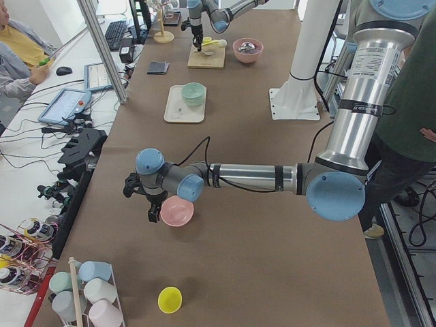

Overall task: Stack pink bowl on green and place spoon
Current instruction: 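Lift the white spoon with the right gripper while the left reaches the pink bowl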

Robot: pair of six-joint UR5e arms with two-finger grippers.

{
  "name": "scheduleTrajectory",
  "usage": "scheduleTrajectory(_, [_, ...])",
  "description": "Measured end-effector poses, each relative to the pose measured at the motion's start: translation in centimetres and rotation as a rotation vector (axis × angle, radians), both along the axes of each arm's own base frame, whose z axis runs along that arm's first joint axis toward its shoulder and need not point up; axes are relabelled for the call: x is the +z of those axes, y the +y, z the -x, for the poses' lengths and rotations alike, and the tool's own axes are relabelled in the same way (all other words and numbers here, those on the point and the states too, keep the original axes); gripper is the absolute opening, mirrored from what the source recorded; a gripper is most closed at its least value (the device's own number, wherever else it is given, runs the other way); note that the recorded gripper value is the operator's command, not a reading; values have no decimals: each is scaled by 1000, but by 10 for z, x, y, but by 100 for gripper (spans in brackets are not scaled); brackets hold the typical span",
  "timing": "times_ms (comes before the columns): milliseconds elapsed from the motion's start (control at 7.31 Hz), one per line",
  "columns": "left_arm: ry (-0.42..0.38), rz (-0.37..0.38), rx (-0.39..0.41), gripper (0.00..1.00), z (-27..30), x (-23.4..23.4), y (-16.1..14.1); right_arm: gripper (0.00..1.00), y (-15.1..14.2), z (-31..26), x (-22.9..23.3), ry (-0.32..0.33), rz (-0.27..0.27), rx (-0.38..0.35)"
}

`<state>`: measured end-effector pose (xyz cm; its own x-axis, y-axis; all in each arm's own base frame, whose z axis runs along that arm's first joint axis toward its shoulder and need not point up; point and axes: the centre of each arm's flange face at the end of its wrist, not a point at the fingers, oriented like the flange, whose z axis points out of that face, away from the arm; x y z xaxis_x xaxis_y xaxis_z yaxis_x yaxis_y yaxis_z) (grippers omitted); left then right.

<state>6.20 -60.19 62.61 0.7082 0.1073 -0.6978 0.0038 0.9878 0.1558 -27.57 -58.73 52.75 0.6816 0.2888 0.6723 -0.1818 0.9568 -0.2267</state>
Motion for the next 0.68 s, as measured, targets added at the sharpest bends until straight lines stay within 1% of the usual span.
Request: scheduleTrajectory(684, [-5, 56, -6, 98, -21, 6, -10, 0, 1, 1, 1, -3, 7, -4])
